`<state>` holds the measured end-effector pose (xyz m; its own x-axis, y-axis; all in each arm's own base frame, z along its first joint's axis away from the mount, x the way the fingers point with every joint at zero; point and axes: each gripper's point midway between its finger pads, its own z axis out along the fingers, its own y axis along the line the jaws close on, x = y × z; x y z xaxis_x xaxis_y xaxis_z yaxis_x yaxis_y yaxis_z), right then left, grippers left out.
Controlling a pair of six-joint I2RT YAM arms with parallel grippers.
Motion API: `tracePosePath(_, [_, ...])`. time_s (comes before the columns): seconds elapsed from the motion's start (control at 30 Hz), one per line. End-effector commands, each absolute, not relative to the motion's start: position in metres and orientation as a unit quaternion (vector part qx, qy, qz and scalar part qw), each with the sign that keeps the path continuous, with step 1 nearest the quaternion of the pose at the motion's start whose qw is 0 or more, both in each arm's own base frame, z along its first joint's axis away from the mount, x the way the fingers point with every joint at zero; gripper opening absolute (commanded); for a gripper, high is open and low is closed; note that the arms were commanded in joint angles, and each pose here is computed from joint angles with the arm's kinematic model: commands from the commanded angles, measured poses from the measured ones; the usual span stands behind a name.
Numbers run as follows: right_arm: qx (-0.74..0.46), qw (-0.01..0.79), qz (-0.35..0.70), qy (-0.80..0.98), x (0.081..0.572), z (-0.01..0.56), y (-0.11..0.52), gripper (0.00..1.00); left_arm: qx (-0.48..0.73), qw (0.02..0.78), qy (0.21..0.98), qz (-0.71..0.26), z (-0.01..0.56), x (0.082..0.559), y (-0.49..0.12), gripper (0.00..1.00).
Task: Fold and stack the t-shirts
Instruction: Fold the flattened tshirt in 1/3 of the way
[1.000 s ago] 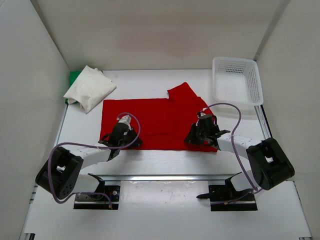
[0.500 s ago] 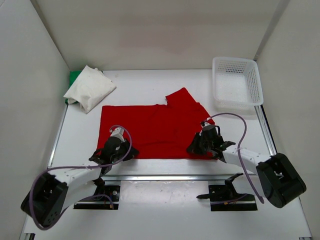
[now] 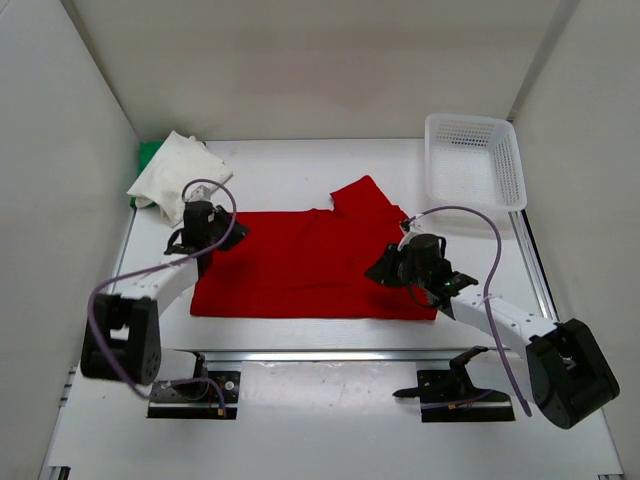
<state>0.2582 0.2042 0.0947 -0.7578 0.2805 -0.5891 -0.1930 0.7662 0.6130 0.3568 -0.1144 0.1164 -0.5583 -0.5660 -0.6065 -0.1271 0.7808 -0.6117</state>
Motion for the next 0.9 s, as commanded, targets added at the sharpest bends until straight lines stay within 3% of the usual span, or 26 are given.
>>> tracePosePath(0.0, [-0.018, 0.330, 0.367, 0.870, 0.242, 0.083, 0.221, 0.13, -0.246, 0.420, 0.846, -0.218, 0.106, 0.388, -0.075, 0.28])
tracePosePath(0.2, [-0.055, 0.304, 0.375, 0.874, 0.230, 0.070, 0.229, 0.11, -0.256, 0.390, 0.881, -0.084, 0.082, 0.456, -0.013, 0.31])
tracePosePath(0.37, [-0.062, 0.308, 0.371, 0.874, 0.229, 0.067, 0.227, 0.09, -0.289, 0.376, 0.880, -0.036, 0.066, 0.469, 0.038, 0.39])
tracePosePath(0.53, [-0.057, 0.301, 0.374, 0.875, 0.230, 0.064, 0.226, 0.09, -0.278, 0.337, 0.900, -0.005, 0.042, 0.475, 0.051, 0.39])
tracePosePath(0.7, [-0.056, 0.296, 0.376, 0.876, 0.233, 0.063, 0.227, 0.09, -0.273, 0.339, 0.900, 0.003, 0.040, 0.484, 0.057, 0.50])
tracePosePath(0.87, [-0.062, 0.291, 0.371, 0.880, 0.234, 0.064, 0.232, 0.09, -0.260, 0.326, 0.909, 0.001, 0.034, 0.496, 0.049, 0.51])
